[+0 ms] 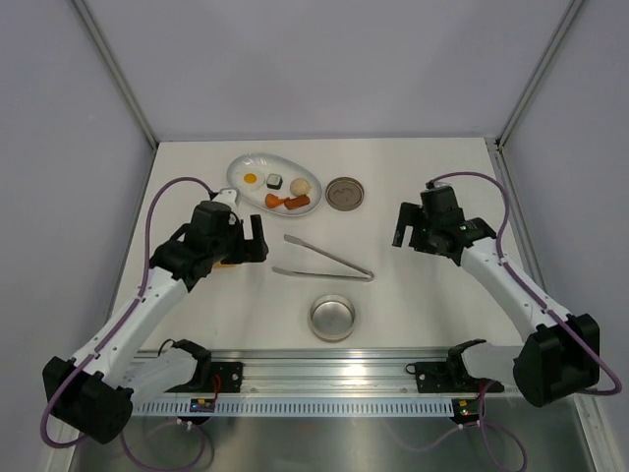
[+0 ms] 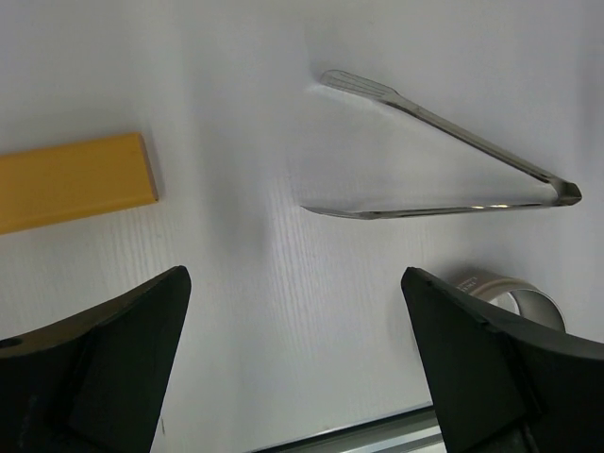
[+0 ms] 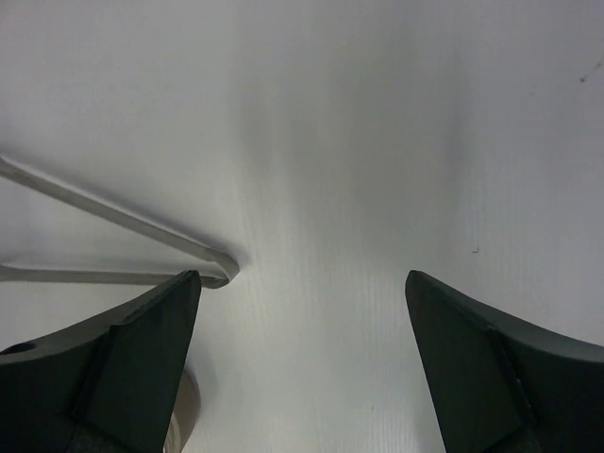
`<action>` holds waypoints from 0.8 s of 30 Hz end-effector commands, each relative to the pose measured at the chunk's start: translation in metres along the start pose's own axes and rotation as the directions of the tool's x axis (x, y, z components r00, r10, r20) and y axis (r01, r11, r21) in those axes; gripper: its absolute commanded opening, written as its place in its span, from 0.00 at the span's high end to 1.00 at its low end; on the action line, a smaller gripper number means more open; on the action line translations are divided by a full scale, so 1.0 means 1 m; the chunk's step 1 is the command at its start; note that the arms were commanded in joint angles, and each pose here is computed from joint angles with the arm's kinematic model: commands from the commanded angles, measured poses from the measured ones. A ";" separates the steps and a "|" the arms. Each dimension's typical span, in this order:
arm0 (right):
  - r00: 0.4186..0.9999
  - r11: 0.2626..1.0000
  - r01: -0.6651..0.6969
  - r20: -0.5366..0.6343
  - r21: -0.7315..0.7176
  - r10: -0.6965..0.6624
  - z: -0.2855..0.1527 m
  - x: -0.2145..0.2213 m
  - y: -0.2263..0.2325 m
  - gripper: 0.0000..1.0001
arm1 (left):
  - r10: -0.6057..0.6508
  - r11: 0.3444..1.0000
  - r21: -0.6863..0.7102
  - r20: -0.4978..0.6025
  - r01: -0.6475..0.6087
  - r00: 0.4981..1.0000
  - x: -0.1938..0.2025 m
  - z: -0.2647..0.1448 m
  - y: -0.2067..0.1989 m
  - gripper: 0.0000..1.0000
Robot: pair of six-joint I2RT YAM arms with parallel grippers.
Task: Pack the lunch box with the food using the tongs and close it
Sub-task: Pick up the clamp at the center of the board.
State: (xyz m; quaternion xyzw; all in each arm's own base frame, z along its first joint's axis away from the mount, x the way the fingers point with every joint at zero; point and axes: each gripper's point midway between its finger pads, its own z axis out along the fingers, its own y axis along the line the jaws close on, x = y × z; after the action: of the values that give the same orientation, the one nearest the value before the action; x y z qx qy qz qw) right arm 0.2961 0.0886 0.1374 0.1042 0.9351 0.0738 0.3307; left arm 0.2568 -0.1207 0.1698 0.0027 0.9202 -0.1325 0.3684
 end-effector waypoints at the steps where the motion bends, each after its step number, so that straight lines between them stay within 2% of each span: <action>1: 0.978 0.976 0.206 -0.017 -0.068 -0.208 -0.002 0.002 0.047 0.03 | -0.042 0.998 0.038 0.007 0.042 0.999 0.002 -0.004 -0.009 0.01; 2: 0.965 0.966 0.251 -0.062 -0.058 -0.254 0.008 0.013 0.052 0.04 | -0.049 0.998 0.027 0.005 0.049 0.999 0.004 -0.003 -0.006 0.01; 6: 0.893 0.893 0.421 -0.102 -0.156 -0.439 0.021 0.032 0.103 0.12 | -0.068 0.998 -0.010 0.026 0.068 0.997 0.001 -0.009 0.000 0.01; 8: 0.850 0.857 0.476 -0.148 -0.196 -0.506 0.033 0.051 0.120 0.20 | -0.066 0.997 -0.030 0.036 0.067 0.997 -0.002 -0.012 0.004 0.01; 12: 0.784 0.788 0.557 -0.147 -0.262 -0.603 0.049 0.057 0.151 0.22 | -0.068 0.996 -0.049 0.054 0.070 0.996 -0.006 -0.016 0.007 0.01; 16: 0.743 0.745 0.600 -0.141 -0.292 -0.654 0.065 0.060 0.164 0.24 | -0.075 0.996 -0.043 0.057 0.077 0.996 -0.006 -0.018 0.005 0.01; 19: 0.715 0.714 0.614 -0.147 -0.336 -0.684 0.073 0.065 0.172 0.34 | -0.074 0.996 -0.046 0.050 0.076 0.996 -0.005 -0.018 0.006 0.01; 24: 0.683 0.689 0.621 -0.172 -0.374 -0.710 0.090 0.079 0.177 0.38 | -0.064 0.996 -0.056 0.054 0.067 0.996 -0.006 -0.019 0.008 0.01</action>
State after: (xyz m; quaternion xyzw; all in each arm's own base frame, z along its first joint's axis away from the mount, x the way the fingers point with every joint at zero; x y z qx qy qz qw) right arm 0.3138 0.2693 0.0546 -0.2740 0.9389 0.0738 0.1950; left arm 0.2426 -0.1103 0.1650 -0.0334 0.9257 -0.1187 0.3576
